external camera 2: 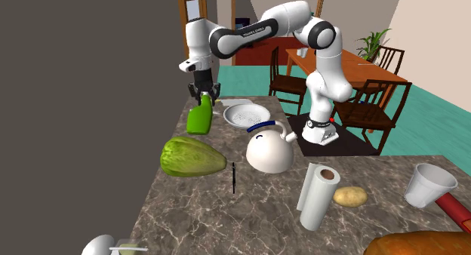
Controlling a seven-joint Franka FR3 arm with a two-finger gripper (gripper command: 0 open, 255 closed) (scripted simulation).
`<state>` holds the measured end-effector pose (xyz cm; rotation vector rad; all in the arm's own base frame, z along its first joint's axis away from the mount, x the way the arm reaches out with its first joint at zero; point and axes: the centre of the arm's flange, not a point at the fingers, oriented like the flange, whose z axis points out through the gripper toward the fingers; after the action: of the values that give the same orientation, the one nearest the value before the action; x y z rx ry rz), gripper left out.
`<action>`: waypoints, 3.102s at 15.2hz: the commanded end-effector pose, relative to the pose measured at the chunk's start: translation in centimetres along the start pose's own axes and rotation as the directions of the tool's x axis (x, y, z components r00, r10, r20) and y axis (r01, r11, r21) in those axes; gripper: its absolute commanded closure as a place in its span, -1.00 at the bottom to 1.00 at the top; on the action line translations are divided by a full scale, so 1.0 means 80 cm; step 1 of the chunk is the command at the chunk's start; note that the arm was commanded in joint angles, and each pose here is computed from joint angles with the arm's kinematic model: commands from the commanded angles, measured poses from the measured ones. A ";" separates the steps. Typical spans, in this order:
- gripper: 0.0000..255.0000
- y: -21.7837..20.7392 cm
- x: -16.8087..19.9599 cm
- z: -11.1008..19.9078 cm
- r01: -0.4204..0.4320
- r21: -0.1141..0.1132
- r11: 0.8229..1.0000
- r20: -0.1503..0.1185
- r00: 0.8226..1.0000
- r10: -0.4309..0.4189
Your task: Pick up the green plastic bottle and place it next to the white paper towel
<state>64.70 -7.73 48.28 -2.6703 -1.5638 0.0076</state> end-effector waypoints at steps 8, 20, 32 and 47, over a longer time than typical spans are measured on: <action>1.00 -0.003 0.001 -0.059 0.000 0.000 1.000 0.000 1.000 0.000; 1.00 -0.006 0.002 -0.139 0.000 0.000 1.000 0.000 1.000 0.000; 1.00 -0.079 0.094 -0.165 0.000 0.000 1.000 0.000 1.000 0.000; 1.00 -0.232 0.288 -0.155 0.000 0.000 1.000 0.000 1.000 0.000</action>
<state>60.56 19.58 61.99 -2.6691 -1.5651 0.0075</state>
